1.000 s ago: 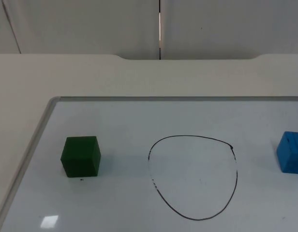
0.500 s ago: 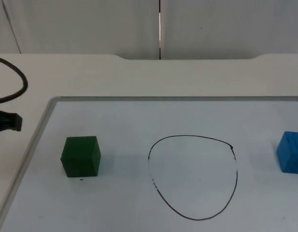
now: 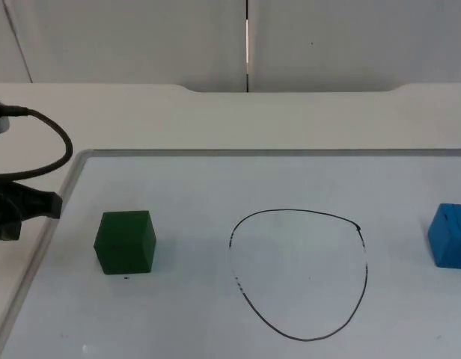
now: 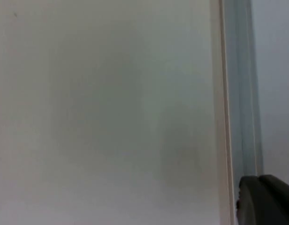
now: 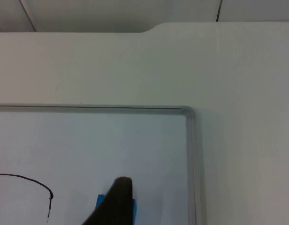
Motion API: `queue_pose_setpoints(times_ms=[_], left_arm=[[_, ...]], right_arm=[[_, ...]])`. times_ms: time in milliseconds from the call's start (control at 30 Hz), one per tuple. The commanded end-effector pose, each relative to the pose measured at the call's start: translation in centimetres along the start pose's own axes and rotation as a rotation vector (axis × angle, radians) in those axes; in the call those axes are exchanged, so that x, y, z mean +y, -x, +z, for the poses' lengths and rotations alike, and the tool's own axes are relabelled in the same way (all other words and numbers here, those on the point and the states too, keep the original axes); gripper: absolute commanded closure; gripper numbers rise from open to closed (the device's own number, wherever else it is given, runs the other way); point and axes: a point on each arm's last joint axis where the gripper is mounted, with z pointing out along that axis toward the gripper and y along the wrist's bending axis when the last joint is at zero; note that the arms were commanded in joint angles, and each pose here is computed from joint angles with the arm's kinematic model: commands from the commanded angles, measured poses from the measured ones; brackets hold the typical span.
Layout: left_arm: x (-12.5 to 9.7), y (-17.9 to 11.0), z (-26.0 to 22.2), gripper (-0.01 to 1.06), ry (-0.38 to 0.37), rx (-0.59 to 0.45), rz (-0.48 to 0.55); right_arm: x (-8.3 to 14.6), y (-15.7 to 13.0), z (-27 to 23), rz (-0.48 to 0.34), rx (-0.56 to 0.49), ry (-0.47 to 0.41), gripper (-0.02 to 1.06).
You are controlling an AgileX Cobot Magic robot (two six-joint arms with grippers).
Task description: Push the two cubes into the marked area.
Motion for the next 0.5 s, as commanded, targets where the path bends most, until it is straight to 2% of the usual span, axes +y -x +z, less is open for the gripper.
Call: queue_pose_setpoints(times_ms=[0, 133, 467], left_arm=[[-0.2, 0.0, 0.4, 1.05, -0.002, -0.003, -0.005], [-0.2, -0.1, 0.6, 1.05, -0.002, 0.009, -0.001], [-2.1, -0.2, 0.6, 1.05, -0.032, 0.006, 0.075]], right_arm=[[-0.1, 0.3, -0.1, 0.005, -0.018, -0.002, 0.00], [-0.1, 0.3, -0.1, 0.005, -0.018, -0.002, 0.00], [0.0, 0.3, -0.1, 0.008, -0.018, 0.000, 0.00]])
